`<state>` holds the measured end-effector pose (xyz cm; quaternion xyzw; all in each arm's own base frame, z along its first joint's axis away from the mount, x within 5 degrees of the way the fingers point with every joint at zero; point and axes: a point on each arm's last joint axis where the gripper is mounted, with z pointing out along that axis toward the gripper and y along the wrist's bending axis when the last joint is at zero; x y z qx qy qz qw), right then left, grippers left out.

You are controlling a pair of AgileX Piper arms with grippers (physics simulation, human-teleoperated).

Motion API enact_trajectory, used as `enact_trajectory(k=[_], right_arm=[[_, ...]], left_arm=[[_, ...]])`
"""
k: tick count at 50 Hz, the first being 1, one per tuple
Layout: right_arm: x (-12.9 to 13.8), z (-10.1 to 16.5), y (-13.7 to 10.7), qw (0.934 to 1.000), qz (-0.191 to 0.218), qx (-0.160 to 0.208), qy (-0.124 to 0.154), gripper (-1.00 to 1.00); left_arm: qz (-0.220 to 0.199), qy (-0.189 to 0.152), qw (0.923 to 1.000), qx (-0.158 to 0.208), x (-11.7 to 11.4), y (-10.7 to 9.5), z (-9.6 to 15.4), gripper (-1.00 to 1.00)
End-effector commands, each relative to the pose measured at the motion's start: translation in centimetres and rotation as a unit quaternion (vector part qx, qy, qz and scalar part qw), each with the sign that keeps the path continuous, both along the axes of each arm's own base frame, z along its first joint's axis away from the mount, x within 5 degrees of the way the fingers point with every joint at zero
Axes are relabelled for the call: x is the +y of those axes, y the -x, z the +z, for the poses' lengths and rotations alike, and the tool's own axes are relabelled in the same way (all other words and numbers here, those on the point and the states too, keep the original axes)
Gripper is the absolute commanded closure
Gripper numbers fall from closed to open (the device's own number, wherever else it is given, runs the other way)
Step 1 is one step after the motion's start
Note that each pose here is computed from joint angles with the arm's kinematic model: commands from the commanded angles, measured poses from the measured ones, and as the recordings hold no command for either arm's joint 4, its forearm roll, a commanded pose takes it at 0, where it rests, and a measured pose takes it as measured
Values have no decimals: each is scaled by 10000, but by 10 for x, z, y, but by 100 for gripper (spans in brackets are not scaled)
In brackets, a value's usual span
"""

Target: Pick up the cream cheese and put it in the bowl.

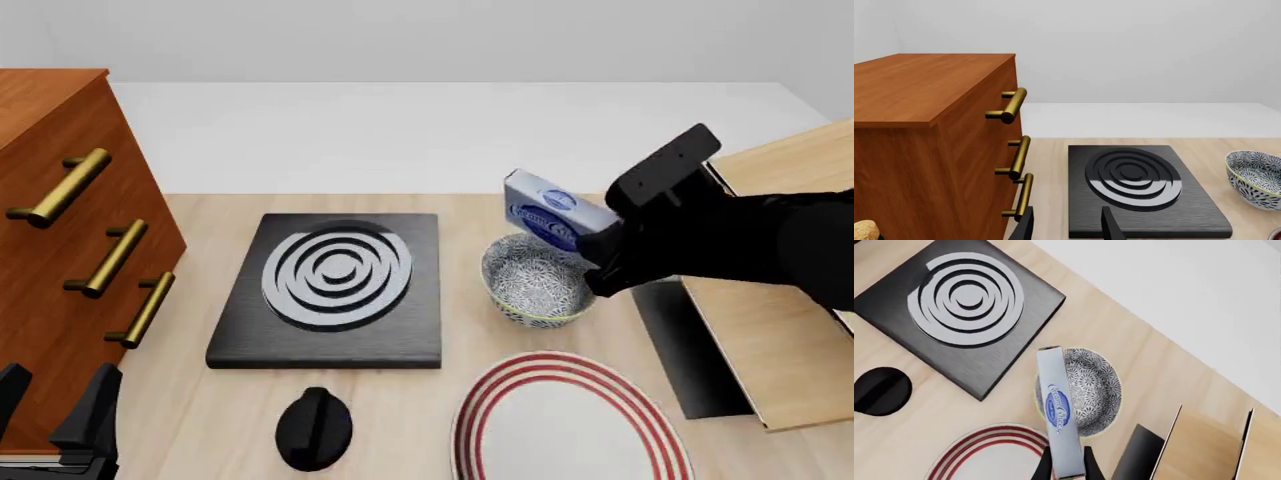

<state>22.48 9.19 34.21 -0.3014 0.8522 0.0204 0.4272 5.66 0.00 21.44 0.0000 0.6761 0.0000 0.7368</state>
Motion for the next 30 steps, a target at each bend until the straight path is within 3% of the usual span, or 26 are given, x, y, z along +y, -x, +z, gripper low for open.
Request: enact_trajectory(k=[1, 30], right_arm=[[-12, -10, -20, 9985, -491, 221, -79, 100], [-26, -67, -60, 9917, -1122, 598, -178, 100]], left_arm=[[0, 0, 10000, 0, 0, 0, 0, -100], [0, 0, 10000, 0, 0, 0, 0, -100]])
